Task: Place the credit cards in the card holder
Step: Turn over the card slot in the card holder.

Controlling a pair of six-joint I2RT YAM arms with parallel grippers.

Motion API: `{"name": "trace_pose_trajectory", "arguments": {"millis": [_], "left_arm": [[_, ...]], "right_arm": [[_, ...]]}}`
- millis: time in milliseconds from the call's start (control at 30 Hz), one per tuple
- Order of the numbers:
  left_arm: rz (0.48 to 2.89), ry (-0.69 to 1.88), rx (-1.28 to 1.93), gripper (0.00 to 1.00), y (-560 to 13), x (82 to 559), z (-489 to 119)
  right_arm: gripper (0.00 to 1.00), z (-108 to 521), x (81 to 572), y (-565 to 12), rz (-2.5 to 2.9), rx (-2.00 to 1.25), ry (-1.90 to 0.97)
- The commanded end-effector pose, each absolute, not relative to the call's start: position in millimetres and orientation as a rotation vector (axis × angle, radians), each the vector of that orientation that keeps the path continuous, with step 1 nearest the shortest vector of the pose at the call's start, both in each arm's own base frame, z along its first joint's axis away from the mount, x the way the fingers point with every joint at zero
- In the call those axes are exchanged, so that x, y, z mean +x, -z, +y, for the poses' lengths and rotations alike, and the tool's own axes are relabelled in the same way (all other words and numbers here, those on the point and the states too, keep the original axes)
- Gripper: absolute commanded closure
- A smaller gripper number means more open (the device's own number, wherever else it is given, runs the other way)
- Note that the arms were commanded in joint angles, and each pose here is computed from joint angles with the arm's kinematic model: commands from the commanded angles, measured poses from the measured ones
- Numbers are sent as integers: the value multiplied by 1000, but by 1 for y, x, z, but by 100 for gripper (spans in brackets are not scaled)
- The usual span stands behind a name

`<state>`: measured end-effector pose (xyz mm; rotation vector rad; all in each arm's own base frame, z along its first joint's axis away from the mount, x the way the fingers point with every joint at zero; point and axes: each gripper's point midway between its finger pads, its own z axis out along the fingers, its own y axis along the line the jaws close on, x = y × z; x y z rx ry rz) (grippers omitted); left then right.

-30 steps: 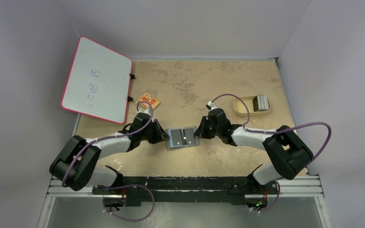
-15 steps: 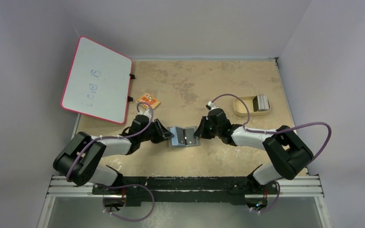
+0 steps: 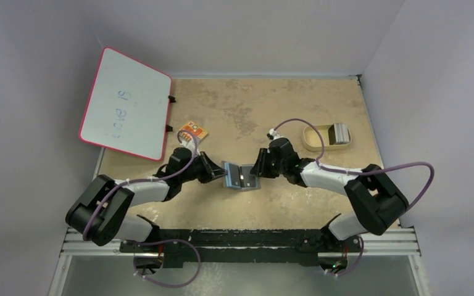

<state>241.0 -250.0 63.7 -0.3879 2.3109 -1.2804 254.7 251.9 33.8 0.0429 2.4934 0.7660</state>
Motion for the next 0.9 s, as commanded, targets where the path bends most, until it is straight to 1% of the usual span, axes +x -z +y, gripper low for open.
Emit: {"name": "trace_pose_trajectory", "arguments": {"millis": [0,100,300,467,567,700,767,867], "left_arm": [[2247,1289,-328,100,-93,251,-253],[2260,1216,-336,100,-102,257,-248],[2354,972,-332,100,-112,267,-235],[2463,744,-364,100,-105,264,-222],[2492,654,-360,100,-107,264,-218],[2483,650,-344,100,-116,267,-222],[2475,710,-329,100,-117,267,-230],[2465,845,-299,100,-114,265,-247]], "right_arm": [[61,248,268,-73,2412,23,-718],[56,248,271,-94,2377,18,-725],[44,263,271,-120,2314,-27,-815],[41,281,268,-124,2321,-86,-834],[41,283,271,-125,2314,-89,-823],[41,277,277,-124,2321,-89,-756],[41,273,275,-125,2332,-90,-740],[41,256,289,-133,2301,-86,-609]]}}
